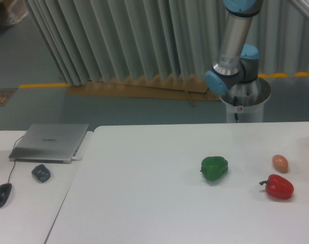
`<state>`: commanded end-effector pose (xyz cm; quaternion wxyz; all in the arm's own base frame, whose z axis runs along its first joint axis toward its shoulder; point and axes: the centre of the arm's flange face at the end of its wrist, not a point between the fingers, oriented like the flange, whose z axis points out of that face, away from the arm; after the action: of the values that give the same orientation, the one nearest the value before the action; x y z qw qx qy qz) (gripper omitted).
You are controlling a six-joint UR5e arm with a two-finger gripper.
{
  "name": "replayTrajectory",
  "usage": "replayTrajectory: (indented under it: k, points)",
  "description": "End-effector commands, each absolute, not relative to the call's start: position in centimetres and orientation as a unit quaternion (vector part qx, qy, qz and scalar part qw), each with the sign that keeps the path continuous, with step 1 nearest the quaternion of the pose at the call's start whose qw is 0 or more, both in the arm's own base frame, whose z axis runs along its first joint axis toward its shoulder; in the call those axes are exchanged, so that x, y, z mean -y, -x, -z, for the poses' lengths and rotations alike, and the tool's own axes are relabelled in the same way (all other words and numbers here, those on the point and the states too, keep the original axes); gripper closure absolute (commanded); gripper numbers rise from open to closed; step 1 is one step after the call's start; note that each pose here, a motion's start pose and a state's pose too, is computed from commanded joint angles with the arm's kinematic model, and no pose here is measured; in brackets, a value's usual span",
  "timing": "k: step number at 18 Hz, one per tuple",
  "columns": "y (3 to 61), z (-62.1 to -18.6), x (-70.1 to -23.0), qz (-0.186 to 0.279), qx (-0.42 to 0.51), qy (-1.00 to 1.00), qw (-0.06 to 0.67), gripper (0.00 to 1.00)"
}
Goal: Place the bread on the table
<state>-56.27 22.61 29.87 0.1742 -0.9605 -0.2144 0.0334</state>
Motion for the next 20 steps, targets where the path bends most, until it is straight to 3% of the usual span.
replayTrajectory:
  k: [6,8,12,16,20]
  points:
    - [57.1,-33.6,-23.1,-0.029,0.283,0.93,0.232,0.78]
    - [56.1,-36.9,-24.5,-0.012,0.32,0.903,0.285,0.78]
    - [52.2,-40.4,-29.9,0.001,0.342,0.892,0.297,0.78]
    - [46.8,-41.4,-37.9,-0.016,0.331,0.908,0.256,0.78]
    - [40.6,-38.7,-46.5,-0.07,0.286,0.94,0.172,0.78]
